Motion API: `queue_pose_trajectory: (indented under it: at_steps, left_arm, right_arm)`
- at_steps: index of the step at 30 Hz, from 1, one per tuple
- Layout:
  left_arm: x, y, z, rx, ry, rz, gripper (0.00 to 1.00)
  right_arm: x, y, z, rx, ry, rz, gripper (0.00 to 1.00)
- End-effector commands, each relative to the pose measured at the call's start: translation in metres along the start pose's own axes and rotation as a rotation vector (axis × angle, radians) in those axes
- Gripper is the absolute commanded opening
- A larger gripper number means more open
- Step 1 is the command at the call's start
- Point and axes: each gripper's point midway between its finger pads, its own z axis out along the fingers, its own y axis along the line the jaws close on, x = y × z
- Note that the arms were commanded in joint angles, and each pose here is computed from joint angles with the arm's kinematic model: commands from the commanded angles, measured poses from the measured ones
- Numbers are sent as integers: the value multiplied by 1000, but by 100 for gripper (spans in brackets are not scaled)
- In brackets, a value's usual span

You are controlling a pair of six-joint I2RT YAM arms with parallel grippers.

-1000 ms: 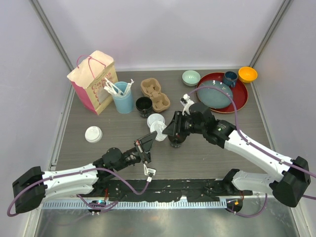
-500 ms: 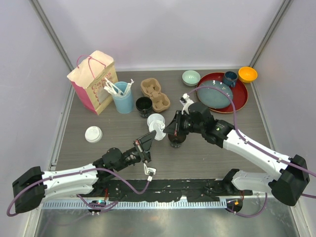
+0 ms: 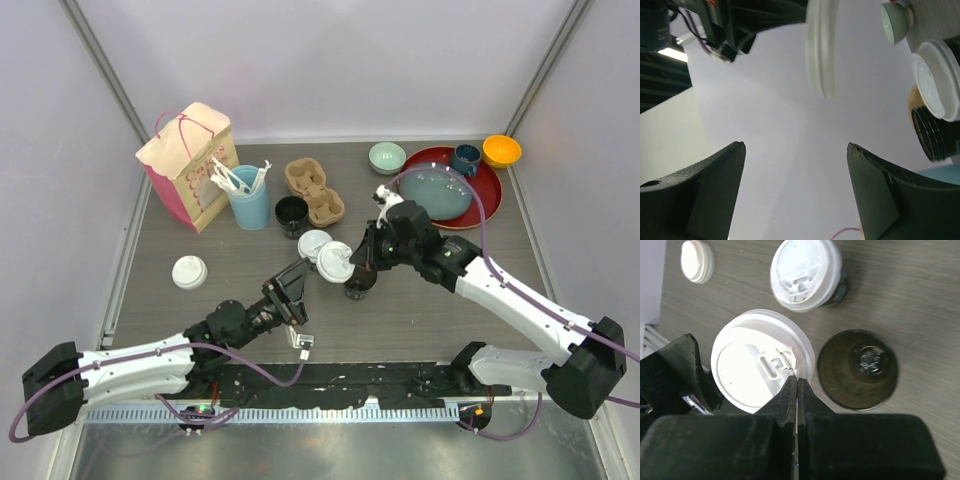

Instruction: Pack the takeout coffee

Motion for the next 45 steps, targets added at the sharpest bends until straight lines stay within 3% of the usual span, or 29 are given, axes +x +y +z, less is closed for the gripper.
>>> queue_pose_trajectory:
  at_steps: [1,4,5,7,8,10,11,13,17,18,19,20,21,28,32,36,38,45]
  left_arm:
    - [27,-8,-8,140,140,206,87]
    - [56,-28,-11,335,281,75,88]
    - [68,-25,-11,370,340,-65,88]
    - [78,-32,-12,458,438,-208,88]
    - [83,-26,-14,490,479,-383,88]
    - [80,-30,-13,570,501,-506,88]
    - [81,-21,-18,588,532,-655,88]
    - [75,-21,-20,638,555,-782,89]
    - [61,-30,-34,898,673,-1137,91]
    - [45,-30,-35,957,684,-1318,91]
    - [44,-19,-28,979,670,-1417,90]
    - [47,-25,-37,1035,731,-1503,90]
    - [34,-24,-30,1090,698,-1612,89]
    - [26,-5,15,972,605,-2214,65]
    - [5,-9,33,983,577,-2415,58]
    - [-1,-27,46,949,683,-2538,48]
    - [-5,-35,52,944,746,-2598,47]
    - [-17,-46,72,968,749,-2701,49]
  right_arm:
    - [-34,-27,-22,137,-22,-107,1]
    - [-39,-56,-31,253,28,-147,1]
    - [-40,-61,-34,278,36,-155,1]
    - [-43,-74,-39,345,59,-185,1]
    - [-45,-81,-42,385,63,-200,1]
    - [-41,-89,-44,426,113,-238,1]
    - [-40,-90,-45,431,131,-252,1]
    - [-36,-85,-45,390,177,-296,1]
    - [-30,-68,-38,265,229,-348,1]
    - [-28,-66,-37,250,236,-356,1]
    - [-28,-67,-36,253,242,-359,1]
    - [-27,-68,-35,249,255,-378,1]
    - [-24,-70,-31,247,275,-380,1]
    - [-13,-73,-15,205,318,-401,1]
    - [-12,-66,-6,173,300,-410,1]
    - [-12,-66,3,178,272,-434,1]
    - [-10,-69,6,184,270,-439,1]
    - [-8,-80,7,227,264,-460,1]
